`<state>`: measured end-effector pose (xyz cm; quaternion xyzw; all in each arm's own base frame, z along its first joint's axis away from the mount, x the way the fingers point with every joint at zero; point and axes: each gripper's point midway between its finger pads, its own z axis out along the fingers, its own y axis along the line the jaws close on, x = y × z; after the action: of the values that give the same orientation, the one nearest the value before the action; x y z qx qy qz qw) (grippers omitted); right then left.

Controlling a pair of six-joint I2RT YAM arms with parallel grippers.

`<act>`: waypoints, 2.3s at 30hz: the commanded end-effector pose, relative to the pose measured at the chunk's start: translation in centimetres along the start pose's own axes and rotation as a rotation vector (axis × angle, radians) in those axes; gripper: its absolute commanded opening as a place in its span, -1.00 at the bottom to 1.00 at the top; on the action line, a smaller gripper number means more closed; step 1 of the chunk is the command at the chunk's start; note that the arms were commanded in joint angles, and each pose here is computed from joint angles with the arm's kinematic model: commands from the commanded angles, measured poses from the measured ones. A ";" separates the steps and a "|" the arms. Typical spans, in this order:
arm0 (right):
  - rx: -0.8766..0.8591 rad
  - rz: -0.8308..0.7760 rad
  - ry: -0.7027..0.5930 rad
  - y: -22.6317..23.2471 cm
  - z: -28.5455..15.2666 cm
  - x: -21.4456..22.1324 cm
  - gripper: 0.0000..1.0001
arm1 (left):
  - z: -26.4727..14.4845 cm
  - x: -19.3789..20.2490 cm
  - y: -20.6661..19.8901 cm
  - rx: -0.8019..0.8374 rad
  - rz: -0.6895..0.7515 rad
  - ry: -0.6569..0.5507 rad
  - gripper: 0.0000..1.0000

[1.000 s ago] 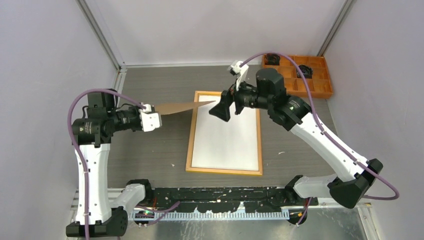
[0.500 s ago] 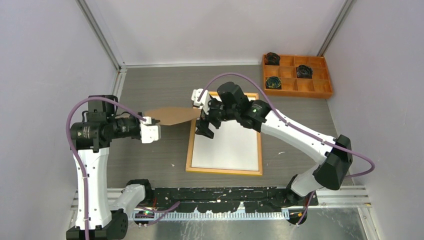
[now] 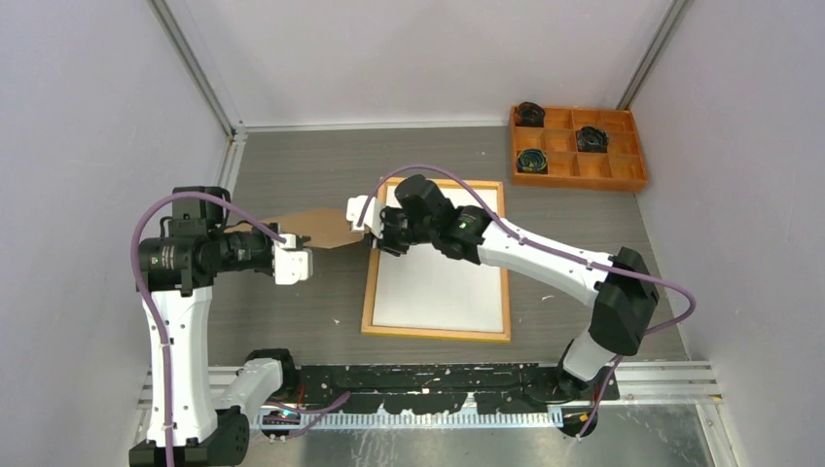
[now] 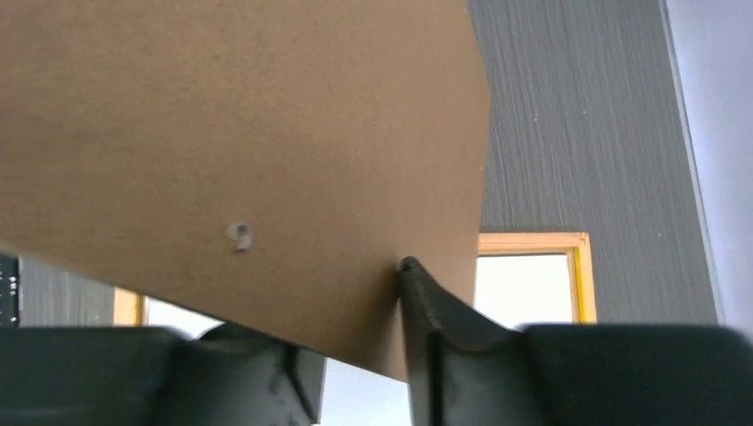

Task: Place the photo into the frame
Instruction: Turn over the photo frame item at the center of the board, then place the photo frame item in the photo frame.

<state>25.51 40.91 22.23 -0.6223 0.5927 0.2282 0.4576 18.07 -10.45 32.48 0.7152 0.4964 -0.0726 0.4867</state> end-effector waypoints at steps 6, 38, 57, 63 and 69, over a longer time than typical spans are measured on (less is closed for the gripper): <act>0.218 -0.003 -0.149 -4.2 -0.1 -4.8 -0.97 | -0.2 -0.5 2.4 -0.143 -0.010 -0.021 0.04; -0.051 1.217 -0.437 -14.4 -8.6 -6.5 -0.99 | -5.5 4.7 15.8 -0.753 -0.933 0.078 1.00; -0.127 1.452 -0.216 -3.9 -19.4 2.3 -0.99 | 4.6 17.0 7.2 -0.389 -1.075 0.294 0.89; -0.147 1.562 -0.157 -2.5 -18.7 5.0 -0.98 | 8.1 19.2 4.9 -0.289 -1.037 0.371 0.89; -0.020 1.661 -0.059 -2.1 -18.7 7.9 -0.99 | 12.2 18.8 3.4 -0.172 -1.090 0.349 0.90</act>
<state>24.34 21.54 24.00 0.0215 0.8400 0.5265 0.1295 33.93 -5.35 18.01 0.2907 0.8826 -0.1297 0.3459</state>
